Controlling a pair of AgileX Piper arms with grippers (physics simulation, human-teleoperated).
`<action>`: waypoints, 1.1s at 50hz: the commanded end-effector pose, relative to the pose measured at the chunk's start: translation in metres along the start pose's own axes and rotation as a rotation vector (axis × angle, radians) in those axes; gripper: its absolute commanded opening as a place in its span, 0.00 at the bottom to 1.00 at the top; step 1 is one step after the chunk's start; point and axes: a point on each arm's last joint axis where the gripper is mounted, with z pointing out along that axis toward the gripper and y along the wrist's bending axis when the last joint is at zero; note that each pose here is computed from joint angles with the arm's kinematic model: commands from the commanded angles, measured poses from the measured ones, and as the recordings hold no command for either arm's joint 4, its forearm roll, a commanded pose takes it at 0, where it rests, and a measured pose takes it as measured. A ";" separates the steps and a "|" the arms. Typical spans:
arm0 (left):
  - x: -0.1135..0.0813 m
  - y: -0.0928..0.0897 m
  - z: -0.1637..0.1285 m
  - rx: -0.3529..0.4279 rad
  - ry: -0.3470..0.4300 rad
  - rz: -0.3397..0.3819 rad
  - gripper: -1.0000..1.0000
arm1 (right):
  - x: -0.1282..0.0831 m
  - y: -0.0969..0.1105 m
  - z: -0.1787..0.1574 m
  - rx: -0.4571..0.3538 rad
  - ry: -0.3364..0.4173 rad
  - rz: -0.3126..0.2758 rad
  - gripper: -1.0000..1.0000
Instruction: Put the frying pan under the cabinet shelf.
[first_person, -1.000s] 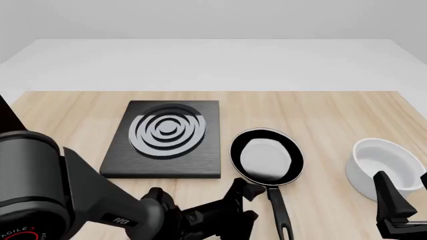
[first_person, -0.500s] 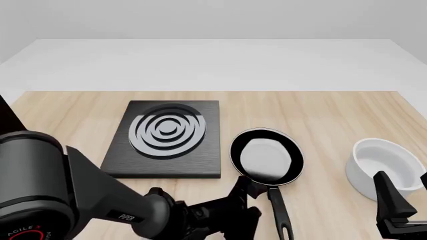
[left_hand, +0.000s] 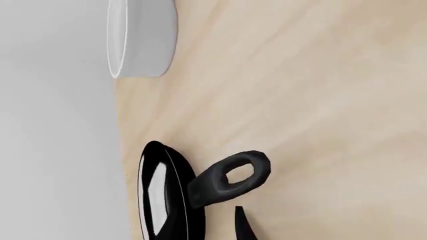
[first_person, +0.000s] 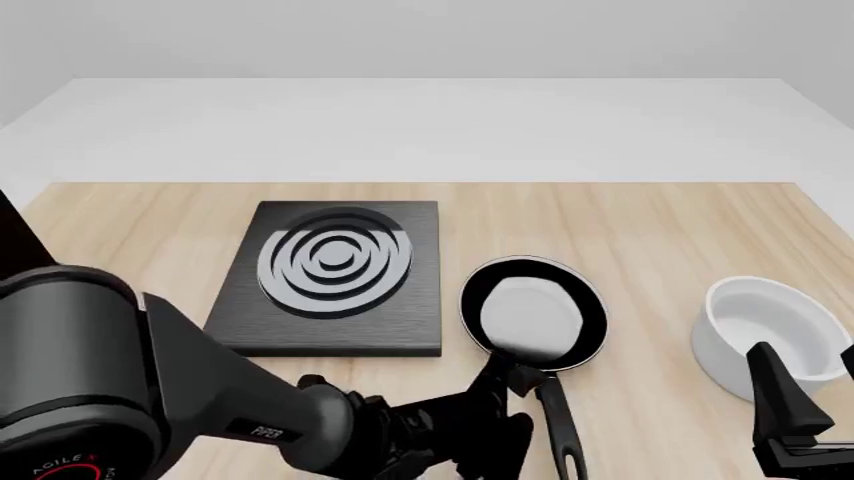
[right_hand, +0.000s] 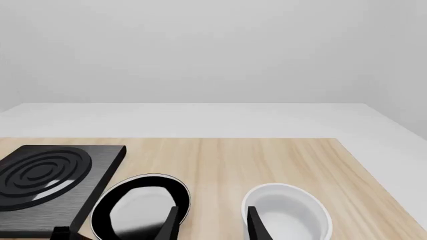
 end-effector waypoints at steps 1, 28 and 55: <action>0.009 -0.081 0.057 0.159 0.018 0.021 1.00 | 0.000 0.000 0.000 0.000 0.000 0.000 1.00; -0.006 -0.094 0.071 0.197 -0.007 0.032 1.00 | 0.000 0.000 0.000 0.000 0.000 0.000 1.00; -0.010 -0.115 0.090 0.221 -0.014 0.002 1.00 | 0.000 0.000 0.000 0.000 0.000 0.000 1.00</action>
